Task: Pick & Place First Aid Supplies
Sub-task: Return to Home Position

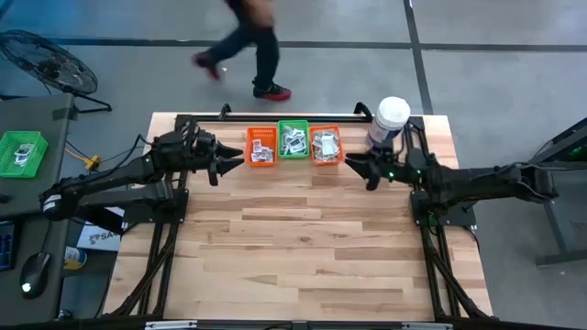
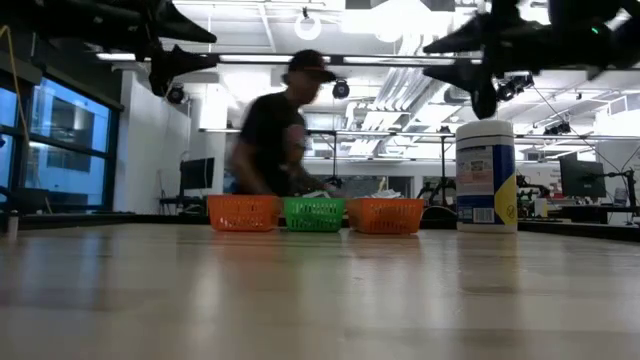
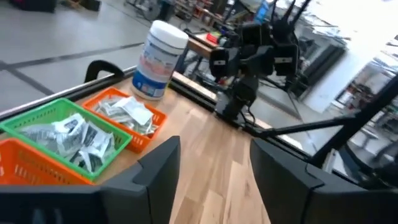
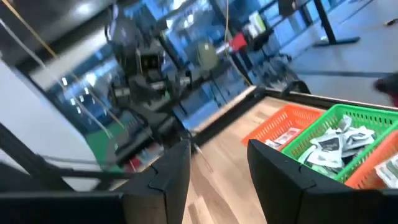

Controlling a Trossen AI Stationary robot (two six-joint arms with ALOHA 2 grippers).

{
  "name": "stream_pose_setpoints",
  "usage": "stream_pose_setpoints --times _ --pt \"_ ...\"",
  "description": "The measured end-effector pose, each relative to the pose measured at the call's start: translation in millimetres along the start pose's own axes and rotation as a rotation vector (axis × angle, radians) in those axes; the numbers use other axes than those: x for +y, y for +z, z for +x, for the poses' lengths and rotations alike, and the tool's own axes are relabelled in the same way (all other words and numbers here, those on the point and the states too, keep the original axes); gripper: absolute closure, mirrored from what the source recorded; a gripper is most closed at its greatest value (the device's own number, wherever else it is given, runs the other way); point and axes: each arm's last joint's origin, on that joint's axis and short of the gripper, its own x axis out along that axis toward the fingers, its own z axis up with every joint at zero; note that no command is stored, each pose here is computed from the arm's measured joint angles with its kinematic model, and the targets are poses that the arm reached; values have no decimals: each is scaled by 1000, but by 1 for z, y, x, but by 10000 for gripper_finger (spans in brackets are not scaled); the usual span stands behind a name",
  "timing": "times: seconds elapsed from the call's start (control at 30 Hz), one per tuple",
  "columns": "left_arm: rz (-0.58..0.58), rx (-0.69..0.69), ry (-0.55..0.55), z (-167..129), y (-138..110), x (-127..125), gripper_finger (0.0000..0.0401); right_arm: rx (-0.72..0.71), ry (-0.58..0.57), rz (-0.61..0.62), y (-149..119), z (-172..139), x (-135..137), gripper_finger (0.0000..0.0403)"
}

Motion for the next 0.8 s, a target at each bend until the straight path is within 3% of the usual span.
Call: stream_pose_setpoints --times 0.37,0.5,0.8 --pt "-41 -72 73 -1 -11 -26 225 -113 68 87 -37 -42 -23 250" --pt "-66 -106 68 1 -31 -29 225 -138 104 99 -43 -54 -27 250" --pt "-84 -165 111 -4 -54 -28 225 -4 86 65 -52 -63 -33 250"
